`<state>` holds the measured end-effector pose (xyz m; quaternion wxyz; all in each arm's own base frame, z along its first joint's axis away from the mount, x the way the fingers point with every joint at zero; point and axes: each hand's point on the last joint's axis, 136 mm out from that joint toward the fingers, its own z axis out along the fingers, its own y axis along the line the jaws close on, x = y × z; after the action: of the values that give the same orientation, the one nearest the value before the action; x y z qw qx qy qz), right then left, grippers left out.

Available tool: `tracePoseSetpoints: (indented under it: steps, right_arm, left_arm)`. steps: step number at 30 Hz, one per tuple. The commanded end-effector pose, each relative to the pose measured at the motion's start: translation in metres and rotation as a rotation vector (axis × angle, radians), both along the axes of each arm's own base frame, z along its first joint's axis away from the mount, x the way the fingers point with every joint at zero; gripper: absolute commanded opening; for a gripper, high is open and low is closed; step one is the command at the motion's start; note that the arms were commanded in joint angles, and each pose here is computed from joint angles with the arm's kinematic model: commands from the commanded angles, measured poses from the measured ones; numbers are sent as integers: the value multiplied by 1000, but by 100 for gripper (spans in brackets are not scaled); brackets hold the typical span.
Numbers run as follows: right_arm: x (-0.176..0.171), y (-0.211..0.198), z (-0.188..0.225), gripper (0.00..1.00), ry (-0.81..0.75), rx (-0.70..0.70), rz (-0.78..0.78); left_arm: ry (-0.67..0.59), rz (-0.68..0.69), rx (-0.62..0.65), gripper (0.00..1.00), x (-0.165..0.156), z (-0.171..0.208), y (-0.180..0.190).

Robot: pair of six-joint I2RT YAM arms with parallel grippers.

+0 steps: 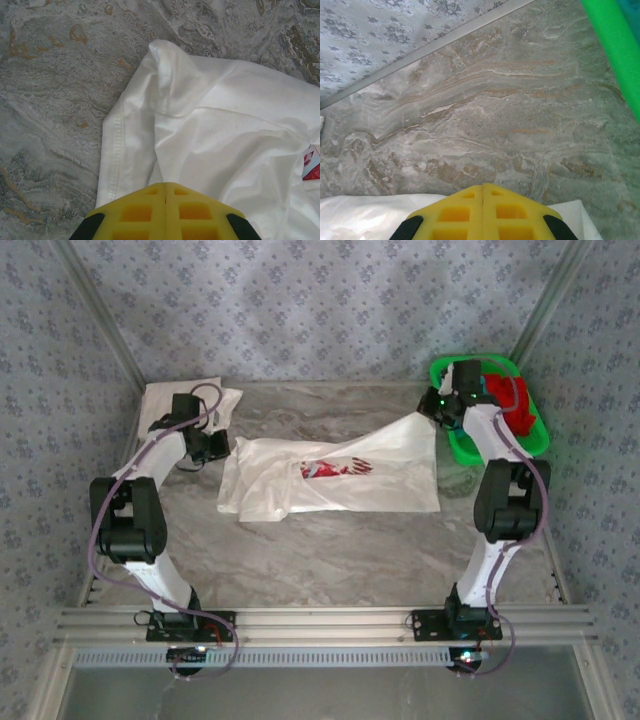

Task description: Fold and stack the t-shirts

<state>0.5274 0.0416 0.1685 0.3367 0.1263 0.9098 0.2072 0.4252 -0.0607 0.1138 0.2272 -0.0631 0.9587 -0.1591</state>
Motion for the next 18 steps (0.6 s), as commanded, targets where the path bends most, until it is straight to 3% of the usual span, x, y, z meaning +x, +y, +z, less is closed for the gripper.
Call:
tracePoseSetpoints:
  steps: [1,9,13,18]
  right_arm:
    - [17,5,-6,0,-44,-37,53]
    - [28,-3,-22,0,-60,-73,49]
    - [7,-10,-18,0,-90,-87,17]
    - [-26,-12,-46,0,14,-65,-1]
  left_arm:
    - [-6,-5,0,0,1,0,-3]
    - [6,-6,2,0,-2,-5,-2]
    - [-1,-2,12,0,-4,-2,0]
    - [11,-4,26,0,-7,-6,2]
